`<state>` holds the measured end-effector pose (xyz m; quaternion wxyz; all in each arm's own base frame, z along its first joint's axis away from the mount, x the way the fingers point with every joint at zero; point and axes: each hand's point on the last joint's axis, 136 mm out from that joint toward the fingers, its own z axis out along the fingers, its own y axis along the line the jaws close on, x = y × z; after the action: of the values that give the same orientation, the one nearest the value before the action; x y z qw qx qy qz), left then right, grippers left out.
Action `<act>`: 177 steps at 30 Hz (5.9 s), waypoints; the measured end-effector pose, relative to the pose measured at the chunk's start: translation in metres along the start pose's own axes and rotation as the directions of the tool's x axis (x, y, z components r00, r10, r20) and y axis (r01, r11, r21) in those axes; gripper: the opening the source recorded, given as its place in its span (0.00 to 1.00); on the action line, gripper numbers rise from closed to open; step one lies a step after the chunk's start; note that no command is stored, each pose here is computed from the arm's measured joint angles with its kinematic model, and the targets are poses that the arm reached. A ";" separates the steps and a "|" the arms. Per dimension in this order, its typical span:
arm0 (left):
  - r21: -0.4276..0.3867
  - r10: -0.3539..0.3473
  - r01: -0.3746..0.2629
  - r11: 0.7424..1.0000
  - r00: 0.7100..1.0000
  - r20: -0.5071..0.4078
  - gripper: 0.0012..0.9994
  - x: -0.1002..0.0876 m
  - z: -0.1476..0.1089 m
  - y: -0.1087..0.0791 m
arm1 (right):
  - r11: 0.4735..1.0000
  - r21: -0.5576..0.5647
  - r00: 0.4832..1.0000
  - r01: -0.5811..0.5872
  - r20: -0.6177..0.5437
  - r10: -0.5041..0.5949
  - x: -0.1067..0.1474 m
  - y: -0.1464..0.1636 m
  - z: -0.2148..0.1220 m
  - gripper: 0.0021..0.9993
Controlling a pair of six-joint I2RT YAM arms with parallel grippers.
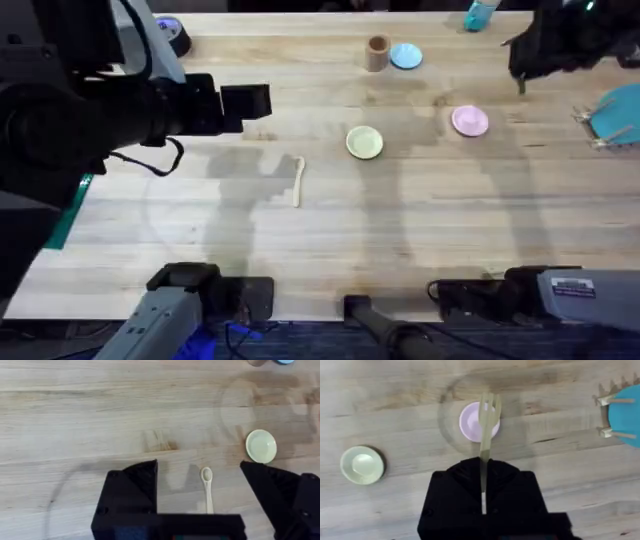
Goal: Pick up a utensil and set it on the pink plate, then put the other utensil in the container.
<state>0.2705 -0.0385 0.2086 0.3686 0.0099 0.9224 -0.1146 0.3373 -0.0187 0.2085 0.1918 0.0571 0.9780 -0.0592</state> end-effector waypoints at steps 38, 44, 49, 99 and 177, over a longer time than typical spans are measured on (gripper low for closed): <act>0.000 -0.001 0.001 1.000 1.000 -0.003 0.99 0.001 0.000 0.000 | 0.993 -0.066 0.993 -0.097 -0.080 0.092 0.040 -0.006 0.122 0.03; 0.000 -0.001 0.001 1.000 1.000 -0.003 0.99 0.001 0.000 0.000 | 0.994 -0.064 0.991 -0.088 -0.109 0.080 0.046 -0.004 0.132 0.03; 0.000 -0.001 0.001 1.000 1.000 -0.003 0.99 0.001 0.000 0.000 | 0.995 -0.068 0.993 -0.072 -0.103 0.065 0.044 -0.002 0.133 0.03; -0.002 -0.005 0.005 1.000 1.000 -0.022 0.99 0.006 0.000 0.000 | 0.996 -0.079 0.988 -0.027 -0.155 0.015 0.055 0.012 0.145 0.19; 0.025 -0.013 0.016 1.000 0.991 -0.130 0.99 0.021 0.018 -0.012 | 0.795 -0.361 0.869 0.487 0.110 -0.483 0.112 0.037 -0.045 1.00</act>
<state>0.2663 -0.0557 0.1837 0.3068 0.0154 0.9430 -0.1283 0.2225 0.0335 0.2034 0.1836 -0.2334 0.9513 0.0824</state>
